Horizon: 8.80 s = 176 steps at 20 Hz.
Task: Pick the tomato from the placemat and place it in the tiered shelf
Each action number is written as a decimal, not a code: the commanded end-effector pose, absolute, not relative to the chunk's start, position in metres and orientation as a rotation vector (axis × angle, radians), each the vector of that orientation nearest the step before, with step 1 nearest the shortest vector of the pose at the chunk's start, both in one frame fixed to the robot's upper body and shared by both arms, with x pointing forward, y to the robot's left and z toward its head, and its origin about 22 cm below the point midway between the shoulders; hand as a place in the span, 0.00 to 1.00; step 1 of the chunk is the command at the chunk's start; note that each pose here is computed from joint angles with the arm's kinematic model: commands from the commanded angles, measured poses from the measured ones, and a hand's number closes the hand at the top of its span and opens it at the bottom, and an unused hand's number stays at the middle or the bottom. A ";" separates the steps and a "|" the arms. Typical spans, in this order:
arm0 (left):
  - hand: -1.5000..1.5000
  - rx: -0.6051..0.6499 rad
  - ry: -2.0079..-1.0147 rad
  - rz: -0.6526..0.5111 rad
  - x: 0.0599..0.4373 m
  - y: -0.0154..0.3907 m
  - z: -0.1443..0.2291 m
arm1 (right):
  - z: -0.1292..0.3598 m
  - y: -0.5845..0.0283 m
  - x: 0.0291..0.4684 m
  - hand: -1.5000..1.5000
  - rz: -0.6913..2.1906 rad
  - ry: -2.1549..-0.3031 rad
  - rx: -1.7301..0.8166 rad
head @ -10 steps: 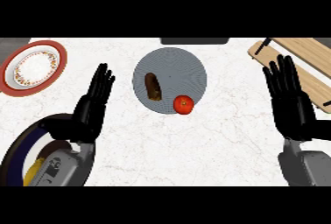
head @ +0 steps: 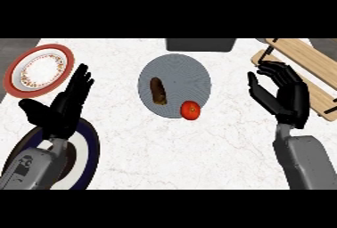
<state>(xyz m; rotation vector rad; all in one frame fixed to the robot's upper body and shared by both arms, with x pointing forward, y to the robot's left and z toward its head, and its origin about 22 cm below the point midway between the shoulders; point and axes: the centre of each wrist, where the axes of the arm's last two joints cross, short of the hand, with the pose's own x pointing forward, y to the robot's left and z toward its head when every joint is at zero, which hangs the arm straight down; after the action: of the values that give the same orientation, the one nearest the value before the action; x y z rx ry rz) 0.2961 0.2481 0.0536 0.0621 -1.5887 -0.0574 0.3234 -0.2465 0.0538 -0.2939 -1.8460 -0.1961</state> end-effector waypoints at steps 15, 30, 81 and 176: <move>0.50 0.089 -1.524 -0.040 0.299 0.276 0.058 | 0.080 -0.204 0.315 0.00 0.570 -1.571 -0.343; 0.50 0.084 -1.535 -0.056 0.308 0.281 0.057 | 0.124 -0.057 0.328 0.00 0.950 -1.177 -0.790; 0.50 0.070 -1.522 -0.054 0.308 0.269 0.070 | -0.016 -0.056 0.344 1.00 1.068 -0.822 -0.844; 0.50 0.050 -1.545 -0.085 0.302 0.264 0.068 | 0.201 -0.548 0.322 0.00 0.071 -1.806 -0.898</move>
<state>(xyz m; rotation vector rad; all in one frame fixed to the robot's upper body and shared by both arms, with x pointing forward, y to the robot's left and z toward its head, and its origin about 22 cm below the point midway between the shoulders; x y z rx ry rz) 0.3033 0.2712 0.0706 0.0565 -1.5384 -0.0743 0.3264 -0.5367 0.1875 -0.8840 -1.7518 0.1452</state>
